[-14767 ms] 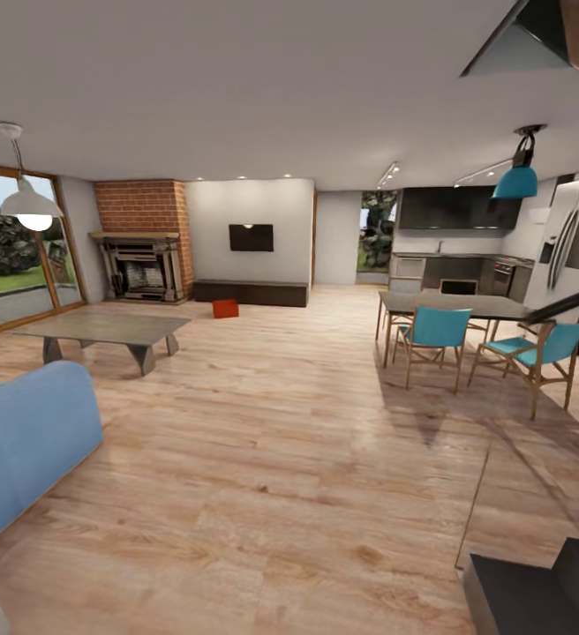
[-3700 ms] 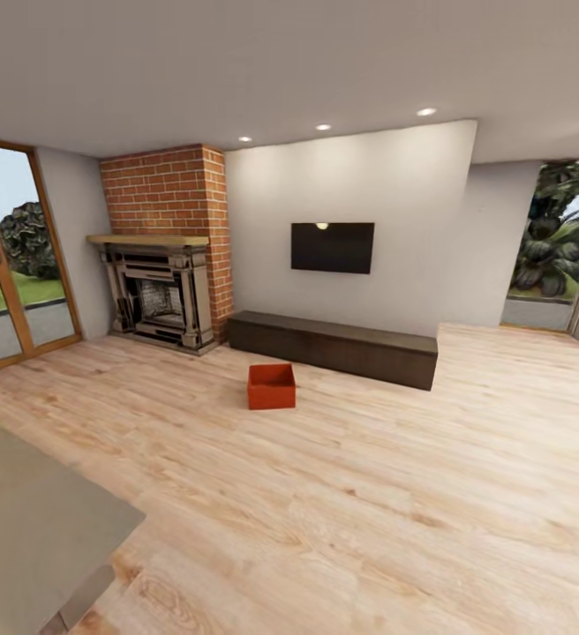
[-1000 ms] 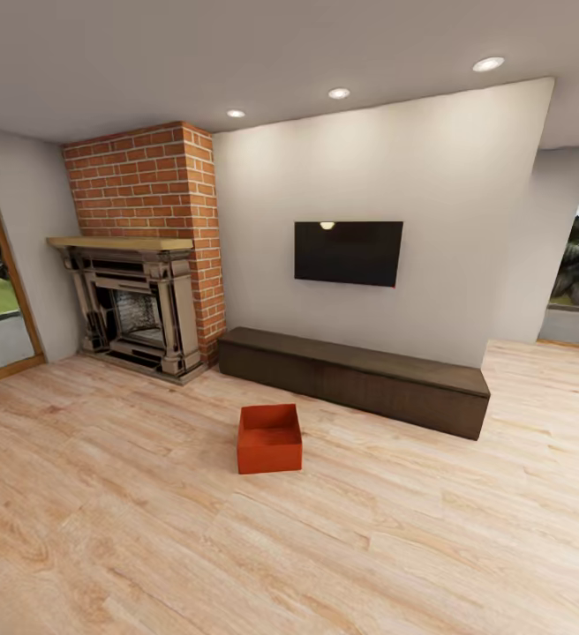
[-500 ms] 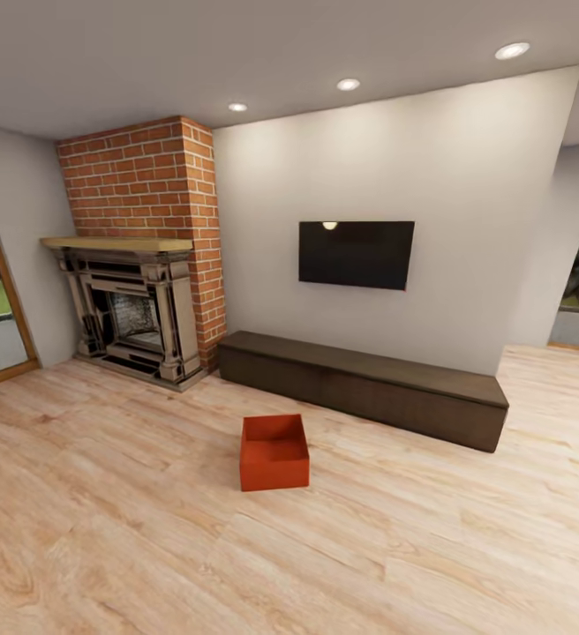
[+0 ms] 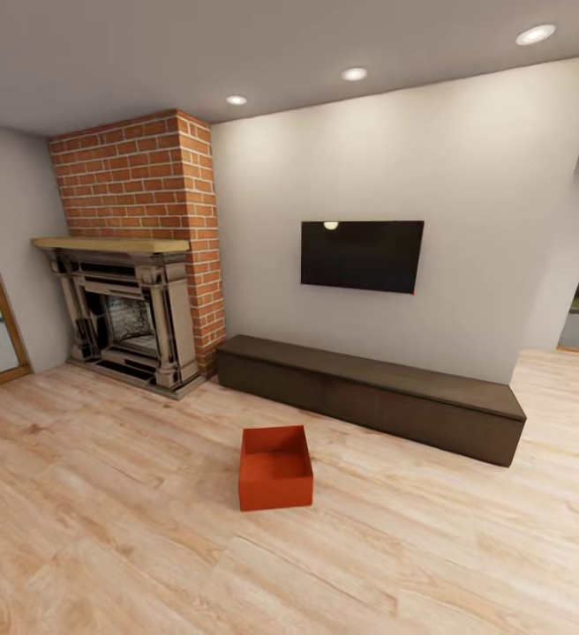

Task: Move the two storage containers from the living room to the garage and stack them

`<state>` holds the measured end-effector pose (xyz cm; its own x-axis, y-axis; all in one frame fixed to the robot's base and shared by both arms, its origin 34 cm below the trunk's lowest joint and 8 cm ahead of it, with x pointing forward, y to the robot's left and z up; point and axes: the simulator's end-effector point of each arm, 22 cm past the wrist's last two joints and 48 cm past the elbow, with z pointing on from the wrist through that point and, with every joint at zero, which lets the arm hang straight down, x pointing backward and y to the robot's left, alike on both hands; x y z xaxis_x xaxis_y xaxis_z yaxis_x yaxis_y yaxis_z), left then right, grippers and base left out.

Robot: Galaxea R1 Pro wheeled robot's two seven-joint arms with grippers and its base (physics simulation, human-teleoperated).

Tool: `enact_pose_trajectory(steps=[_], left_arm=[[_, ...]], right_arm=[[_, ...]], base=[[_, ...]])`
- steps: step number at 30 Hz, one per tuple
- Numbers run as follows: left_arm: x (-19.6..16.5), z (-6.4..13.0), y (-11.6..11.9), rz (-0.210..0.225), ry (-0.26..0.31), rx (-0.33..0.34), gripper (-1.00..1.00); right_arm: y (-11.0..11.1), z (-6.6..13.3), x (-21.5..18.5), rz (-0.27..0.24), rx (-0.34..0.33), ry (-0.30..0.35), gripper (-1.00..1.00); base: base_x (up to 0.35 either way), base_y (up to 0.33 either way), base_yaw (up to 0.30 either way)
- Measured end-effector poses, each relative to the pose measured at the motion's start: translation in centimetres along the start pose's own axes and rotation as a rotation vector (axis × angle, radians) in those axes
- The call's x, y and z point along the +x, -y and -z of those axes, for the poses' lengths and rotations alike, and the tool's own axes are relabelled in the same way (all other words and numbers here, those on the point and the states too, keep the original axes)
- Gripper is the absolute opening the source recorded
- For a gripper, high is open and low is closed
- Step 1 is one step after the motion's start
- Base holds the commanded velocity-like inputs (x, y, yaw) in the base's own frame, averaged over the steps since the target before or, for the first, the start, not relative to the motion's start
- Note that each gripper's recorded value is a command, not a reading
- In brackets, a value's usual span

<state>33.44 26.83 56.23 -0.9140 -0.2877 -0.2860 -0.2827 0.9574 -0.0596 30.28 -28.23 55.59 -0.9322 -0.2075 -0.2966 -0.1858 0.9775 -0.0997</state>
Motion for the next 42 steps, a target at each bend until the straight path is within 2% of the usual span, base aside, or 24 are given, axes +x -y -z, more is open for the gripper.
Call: enact_pose_trajectory(steps=[42], left_arm=[[-0.03, 0.0, 0.0, 0.0, 0.001, 0.0, 1.0]], right_arm=[[-0.11, 0.0, 0.0, -0.002, -0.001, -0.001, 1.0]], base=[[0.323, 0.0, 0.0]])
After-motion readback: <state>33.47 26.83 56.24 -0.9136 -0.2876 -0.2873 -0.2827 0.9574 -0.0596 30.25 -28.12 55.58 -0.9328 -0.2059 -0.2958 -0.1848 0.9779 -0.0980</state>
